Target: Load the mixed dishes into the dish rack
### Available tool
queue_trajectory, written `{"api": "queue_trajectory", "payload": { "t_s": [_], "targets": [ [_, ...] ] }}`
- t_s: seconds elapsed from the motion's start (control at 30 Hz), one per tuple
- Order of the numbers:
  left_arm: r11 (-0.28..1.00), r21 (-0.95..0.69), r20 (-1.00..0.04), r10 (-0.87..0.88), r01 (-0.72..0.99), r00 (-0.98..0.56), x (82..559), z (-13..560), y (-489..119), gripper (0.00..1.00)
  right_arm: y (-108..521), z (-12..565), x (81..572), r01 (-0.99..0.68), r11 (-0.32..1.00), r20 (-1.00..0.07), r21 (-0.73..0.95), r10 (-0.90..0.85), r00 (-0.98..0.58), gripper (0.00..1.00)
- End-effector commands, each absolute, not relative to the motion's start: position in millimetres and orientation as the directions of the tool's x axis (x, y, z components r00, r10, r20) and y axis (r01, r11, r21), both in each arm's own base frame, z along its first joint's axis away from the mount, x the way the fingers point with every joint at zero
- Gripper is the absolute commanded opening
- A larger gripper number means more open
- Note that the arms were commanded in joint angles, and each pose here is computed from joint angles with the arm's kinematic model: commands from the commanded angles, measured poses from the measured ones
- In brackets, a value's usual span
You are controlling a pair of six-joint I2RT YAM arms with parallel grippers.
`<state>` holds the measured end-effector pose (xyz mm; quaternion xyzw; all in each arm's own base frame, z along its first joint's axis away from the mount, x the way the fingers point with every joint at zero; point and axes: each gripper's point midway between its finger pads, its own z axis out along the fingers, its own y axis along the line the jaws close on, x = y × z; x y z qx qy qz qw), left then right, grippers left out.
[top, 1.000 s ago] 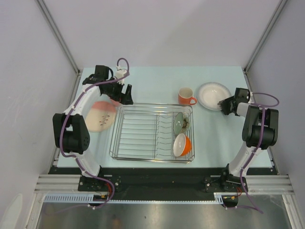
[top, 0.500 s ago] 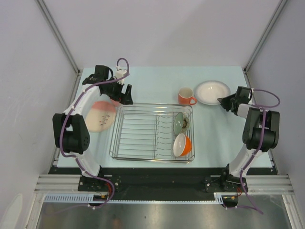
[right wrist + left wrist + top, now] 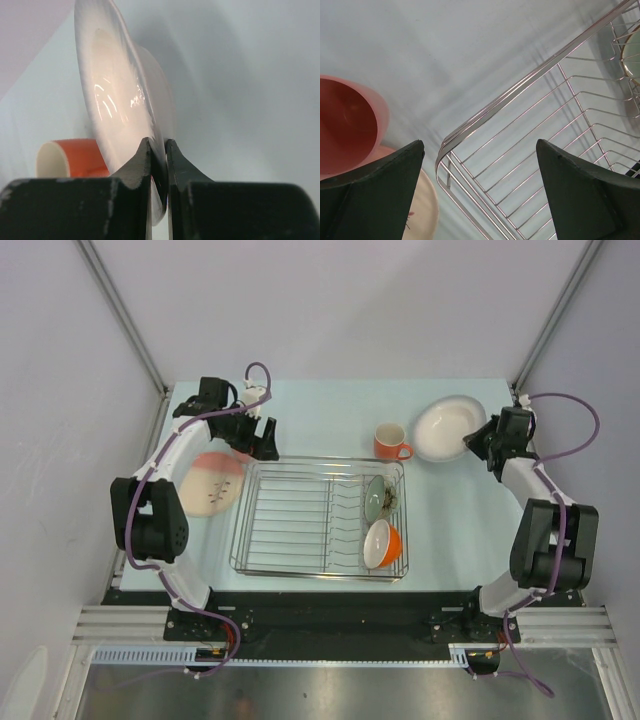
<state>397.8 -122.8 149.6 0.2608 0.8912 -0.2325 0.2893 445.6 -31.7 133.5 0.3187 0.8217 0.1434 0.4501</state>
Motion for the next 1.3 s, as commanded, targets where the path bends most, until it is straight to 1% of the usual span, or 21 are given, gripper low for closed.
{"api": "queue_trajectory", "payload": {
  "t_s": [0.0,0.03,0.17,0.2,0.27,0.3,0.4,0.47,0.5,0.57,0.7,0.73,0.77,0.83,0.87,1.0,1.03,1.27],
  "targets": [
    [0.761,-0.213,-0.696,0.322,0.613,-0.642,404,183,-120,1.0,-9,310,472,-0.011,0.879,-0.878,0.476,0.474,-0.073,0.0],
    [0.764,-0.206,-0.698,0.324,0.612,-0.639,405,185,-119,1.0,-2,321,469,-0.063,0.886,-0.888,0.459,0.456,-0.065,0.0],
    [0.765,-0.206,-0.694,0.325,0.61,-0.642,406,185,-119,1.0,10,377,448,-0.156,0.938,-0.944,0.309,0.322,0.069,0.0],
    [0.766,-0.206,-0.693,0.325,0.609,-0.644,406,184,-118,1.0,18,385,443,-0.179,0.957,-0.964,0.227,0.247,0.097,0.0],
    [0.767,-0.211,-0.689,0.323,0.606,-0.649,406,182,-119,1.0,41,410,427,-0.279,0.954,-0.972,0.113,0.164,0.166,0.0],
    [0.767,-0.213,-0.689,0.322,0.605,-0.649,407,182,-119,1.0,47,416,423,-0.294,0.955,-0.975,0.025,0.088,0.203,0.0],
    [0.767,-0.23,-0.681,0.313,0.599,-0.662,407,178,-120,0.99,92,432,402,-0.425,0.887,-0.949,-0.179,-0.042,0.312,0.0],
    [0.768,-0.232,-0.68,0.311,0.597,-0.664,407,178,-120,1.0,113,435,393,-0.476,0.843,-0.932,-0.249,-0.076,0.353,0.0],
    [0.768,-0.232,-0.68,0.311,0.597,-0.664,407,177,-120,0.99,125,433,388,-0.522,0.805,-0.925,-0.283,-0.086,0.369,0.0],
    [0.772,-0.227,-0.676,0.315,0.594,-0.667,407,176,-119,1.0,136,431,383,-0.552,0.763,-0.911,-0.336,-0.114,0.397,0.0],
    [0.777,-0.218,-0.67,0.321,0.59,-0.67,407,172,-117,1.0,161,422,362,-0.631,0.628,-0.871,-0.456,-0.169,0.461,0.0],
    [0.778,-0.22,-0.668,0.32,0.589,-0.672,407,172,-117,1.0,166,408,360,-0.655,0.593,-0.874,-0.468,-0.197,0.445,0.0],
    [0.778,-0.222,-0.665,0.32,0.588,-0.675,408,170,-117,0.99,173,406,356,-0.63,0.542,-0.824,-0.556,-0.256,0.506,0.0],
    [0.778,-0.226,-0.664,0.318,0.586,-0.677,408,169,-117,1.0,179,393,353,-0.634,0.499,-0.805,-0.59,-0.306,0.508,0.0],
    [0.779,-0.226,-0.661,0.318,0.585,-0.68,407,168,-117,1.0,185,390,350,-0.626,0.465,-0.778,-0.626,-0.327,0.536,0.0],
    [0.782,-0.229,-0.659,0.313,0.58,-0.683,407,166,-117,1.0,199,381,340,-0.631,0.383,-0.738,-0.675,-0.355,0.574,0.0],
    [0.783,-0.228,-0.659,0.314,0.579,-0.684,407,165,-116,1.0,204,372,336,-0.653,0.359,-0.744,-0.667,-0.363,0.56,0.0],
    [0.784,-0.231,-0.651,0.316,0.577,-0.69,403,159,-116,1.0,224,346,340,-0.654,0.302,-0.711,-0.694,-0.433,0.554,0.0]
  ]
}}
